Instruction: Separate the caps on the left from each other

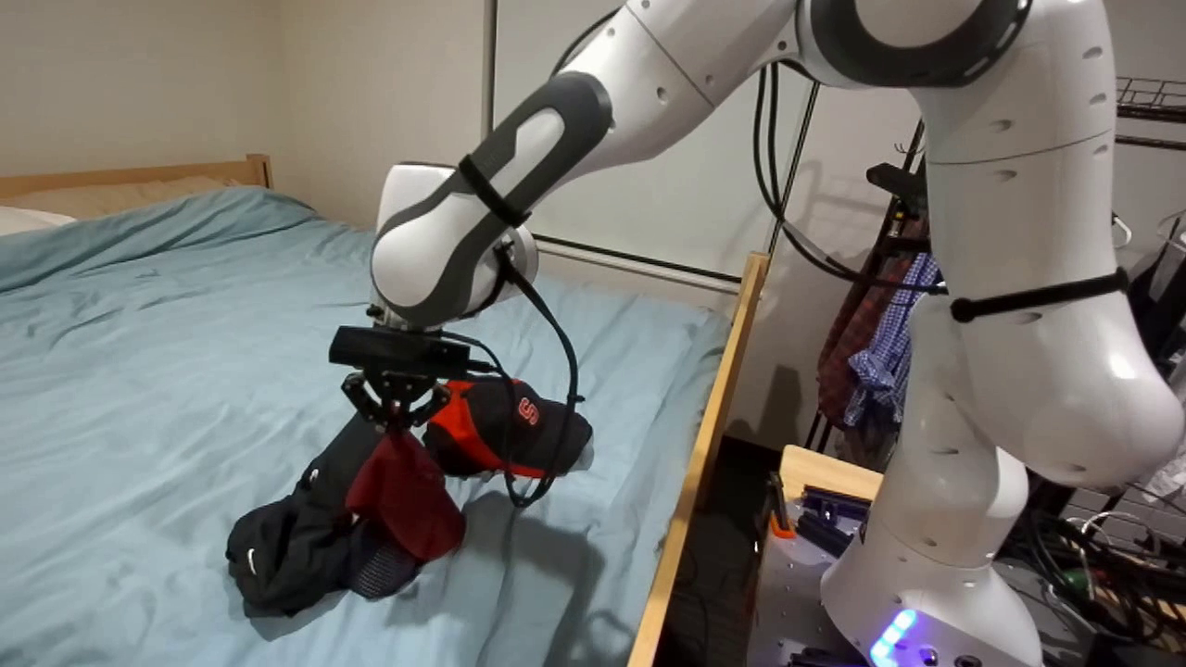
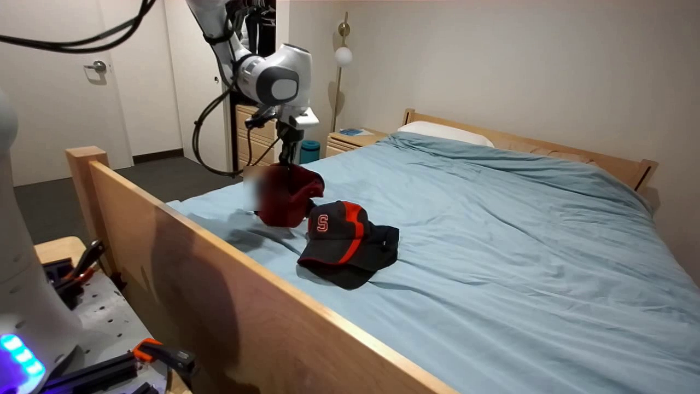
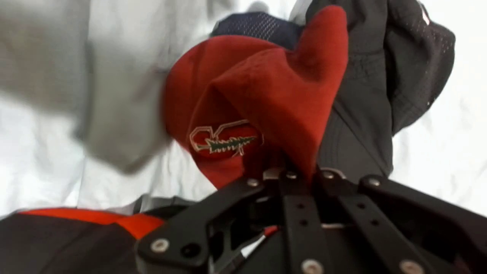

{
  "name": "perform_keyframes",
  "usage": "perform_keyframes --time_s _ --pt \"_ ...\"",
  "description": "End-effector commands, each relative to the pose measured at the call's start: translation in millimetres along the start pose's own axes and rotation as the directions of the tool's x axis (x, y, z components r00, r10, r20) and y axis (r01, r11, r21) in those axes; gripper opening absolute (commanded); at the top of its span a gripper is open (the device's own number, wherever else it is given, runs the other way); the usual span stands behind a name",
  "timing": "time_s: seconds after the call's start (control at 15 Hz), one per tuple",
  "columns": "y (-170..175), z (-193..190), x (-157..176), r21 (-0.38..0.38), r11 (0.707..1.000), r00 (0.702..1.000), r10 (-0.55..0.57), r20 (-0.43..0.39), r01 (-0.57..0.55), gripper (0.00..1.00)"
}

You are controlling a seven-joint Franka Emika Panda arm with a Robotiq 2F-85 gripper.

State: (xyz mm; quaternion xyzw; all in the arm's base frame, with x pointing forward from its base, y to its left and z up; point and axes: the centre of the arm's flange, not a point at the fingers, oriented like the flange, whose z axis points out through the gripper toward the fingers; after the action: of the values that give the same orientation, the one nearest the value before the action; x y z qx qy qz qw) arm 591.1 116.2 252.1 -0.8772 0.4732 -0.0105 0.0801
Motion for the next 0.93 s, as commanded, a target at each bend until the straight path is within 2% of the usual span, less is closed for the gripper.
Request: perform_keyframes --time_s 0.0,0.27,0.53,0.67,0.8,0.87 --pt "46.6 -75.7 21.1 -0.012 0.997 0.986 0.068 -0.152 -0.071 0.05" --pt "101.6 -140.1 82.7 -0.051 0.986 0.950 0.140 -0.280 -0.160 0.04" --pt "140.7 -204.5 141.7 -0.128 0.972 0.921 0.138 -0.365 -0.197 0.05" --pt "155.7 -230.6 158.1 -0.177 0.962 0.911 0.127 -0.392 -0.210 0.05" --pt "163.1 -244.7 156.1 -0.165 0.976 0.922 0.073 -0.379 -0.145 0.04" --pt "160.5 -231.0 161.5 -0.148 0.967 0.913 0.136 -0.384 -0.206 0.04"
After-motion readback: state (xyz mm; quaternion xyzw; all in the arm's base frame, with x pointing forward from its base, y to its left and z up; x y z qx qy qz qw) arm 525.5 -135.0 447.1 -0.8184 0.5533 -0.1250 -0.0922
